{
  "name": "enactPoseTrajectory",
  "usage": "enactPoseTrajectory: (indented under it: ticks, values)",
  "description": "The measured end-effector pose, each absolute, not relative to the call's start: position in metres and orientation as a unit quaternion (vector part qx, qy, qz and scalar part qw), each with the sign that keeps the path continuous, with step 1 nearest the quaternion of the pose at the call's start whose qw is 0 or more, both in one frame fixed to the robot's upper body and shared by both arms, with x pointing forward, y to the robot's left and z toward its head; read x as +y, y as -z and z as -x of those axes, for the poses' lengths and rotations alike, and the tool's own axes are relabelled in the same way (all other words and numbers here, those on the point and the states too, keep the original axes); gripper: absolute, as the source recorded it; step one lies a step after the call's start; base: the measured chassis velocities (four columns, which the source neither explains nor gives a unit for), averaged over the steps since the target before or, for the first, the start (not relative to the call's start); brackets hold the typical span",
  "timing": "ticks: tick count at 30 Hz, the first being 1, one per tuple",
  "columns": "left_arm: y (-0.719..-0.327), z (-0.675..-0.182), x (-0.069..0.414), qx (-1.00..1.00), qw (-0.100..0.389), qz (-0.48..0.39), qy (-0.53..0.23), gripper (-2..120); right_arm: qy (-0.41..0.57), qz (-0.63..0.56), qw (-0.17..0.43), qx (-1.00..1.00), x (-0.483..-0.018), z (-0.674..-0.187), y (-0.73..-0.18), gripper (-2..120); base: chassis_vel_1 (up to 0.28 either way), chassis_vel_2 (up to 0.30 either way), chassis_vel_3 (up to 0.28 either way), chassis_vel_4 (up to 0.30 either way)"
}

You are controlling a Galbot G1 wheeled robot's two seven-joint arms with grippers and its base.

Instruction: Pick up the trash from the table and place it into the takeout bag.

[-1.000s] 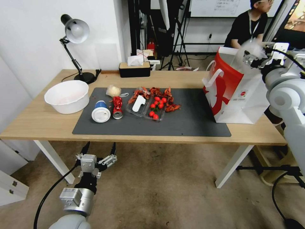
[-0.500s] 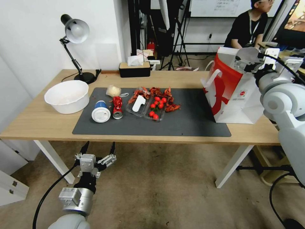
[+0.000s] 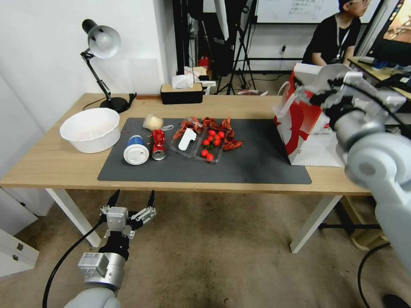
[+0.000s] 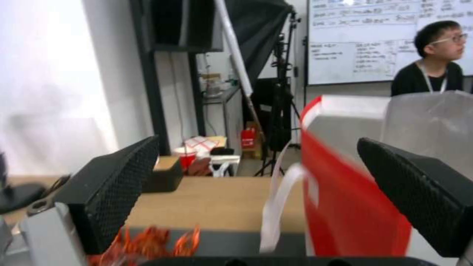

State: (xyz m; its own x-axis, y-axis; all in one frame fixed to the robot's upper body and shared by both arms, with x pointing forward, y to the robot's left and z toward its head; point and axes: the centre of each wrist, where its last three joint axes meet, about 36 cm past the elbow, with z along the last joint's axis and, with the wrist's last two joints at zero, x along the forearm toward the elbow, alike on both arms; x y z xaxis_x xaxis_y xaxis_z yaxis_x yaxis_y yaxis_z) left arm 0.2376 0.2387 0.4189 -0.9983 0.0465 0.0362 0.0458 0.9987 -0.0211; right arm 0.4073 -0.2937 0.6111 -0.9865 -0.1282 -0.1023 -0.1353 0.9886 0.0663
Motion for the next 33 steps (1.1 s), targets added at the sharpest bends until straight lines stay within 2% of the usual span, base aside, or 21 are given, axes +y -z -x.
enactPoseTrajectory:
  ticks: [6,13,16,27,33]
  values:
    - [-0.416,-0.239,0.240,-0.999,0.019,0.024,-0.011,100,-0.015,0.072,0.055,0.996,-0.290,-0.378,-0.575,100,0.000,0.000,0.000,0.000]
    - [-0.416,-0.241,0.240,-0.999,0.018,0.027,-0.013,100,-0.015,0.076,0.089,0.993,-0.294,-0.348,-0.525,100,0.000,0.000,0.000,0.000]
    - [-0.415,-0.241,0.239,-0.999,0.018,0.028,-0.014,100,-0.012,0.073,0.101,0.992,-0.297,-0.329,-0.488,100,0.000,0.000,0.000,0.000]
    - [-0.414,-0.241,0.239,-0.999,0.016,0.027,-0.017,100,-0.048,0.042,0.110,0.992,-0.292,-0.281,-0.416,100,0.000,0.000,0.000,0.000]
    - [-0.413,-0.241,0.239,-0.999,0.016,0.028,-0.018,100,-0.062,0.026,0.093,0.993,-0.283,-0.254,-0.384,100,0.000,0.000,0.000,0.000]
